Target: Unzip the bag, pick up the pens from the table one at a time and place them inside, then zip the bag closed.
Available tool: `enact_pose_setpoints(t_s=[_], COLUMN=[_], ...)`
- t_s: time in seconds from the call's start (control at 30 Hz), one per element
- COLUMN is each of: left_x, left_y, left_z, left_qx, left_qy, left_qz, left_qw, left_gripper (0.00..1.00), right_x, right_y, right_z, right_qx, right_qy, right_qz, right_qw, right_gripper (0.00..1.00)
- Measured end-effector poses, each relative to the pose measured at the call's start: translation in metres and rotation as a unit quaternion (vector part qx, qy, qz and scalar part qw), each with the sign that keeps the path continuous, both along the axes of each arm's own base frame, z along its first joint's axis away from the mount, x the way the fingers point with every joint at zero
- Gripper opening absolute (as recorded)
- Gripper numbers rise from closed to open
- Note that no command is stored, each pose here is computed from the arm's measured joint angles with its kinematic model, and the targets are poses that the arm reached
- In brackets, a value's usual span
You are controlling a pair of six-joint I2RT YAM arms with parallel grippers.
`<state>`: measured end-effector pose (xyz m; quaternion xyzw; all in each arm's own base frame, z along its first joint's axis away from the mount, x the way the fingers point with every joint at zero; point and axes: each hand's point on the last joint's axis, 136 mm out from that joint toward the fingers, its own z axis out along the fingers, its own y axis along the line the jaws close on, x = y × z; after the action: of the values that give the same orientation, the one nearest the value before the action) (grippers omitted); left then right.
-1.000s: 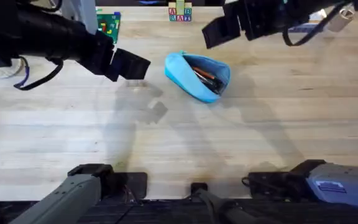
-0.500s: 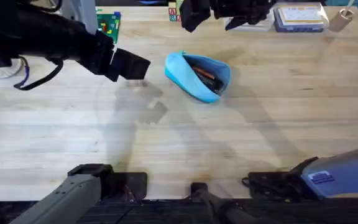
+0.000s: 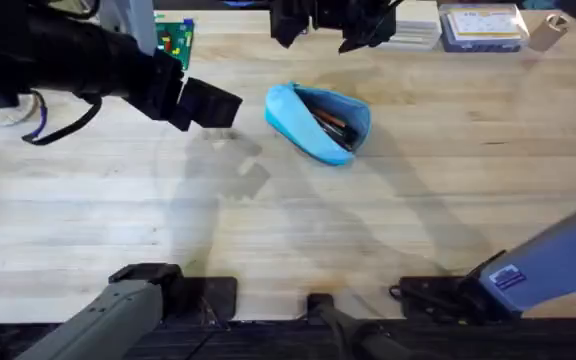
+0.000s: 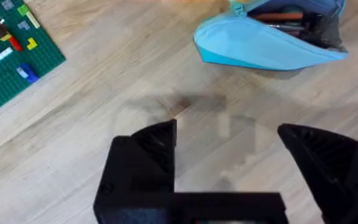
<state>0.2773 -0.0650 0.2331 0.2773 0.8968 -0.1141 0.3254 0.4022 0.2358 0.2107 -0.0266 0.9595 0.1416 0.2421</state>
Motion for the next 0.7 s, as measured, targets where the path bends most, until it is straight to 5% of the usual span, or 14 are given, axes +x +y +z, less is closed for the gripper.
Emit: enact_pose_setpoints(t_s=[0.7], left_x=[-0.001], left_y=[0.000], left_z=[-0.001], left_qx=[0.000], left_qy=[0.002], left_qz=[0.000], left_qw=[1.000], left_gripper=[0.995], right_x=[0.014], right_y=[0.019], right_z=[-0.059], right_qx=[0.000], right_qy=[0.050], right_qz=[-0.078], right_qw=[0.996], right_gripper=[0.985])
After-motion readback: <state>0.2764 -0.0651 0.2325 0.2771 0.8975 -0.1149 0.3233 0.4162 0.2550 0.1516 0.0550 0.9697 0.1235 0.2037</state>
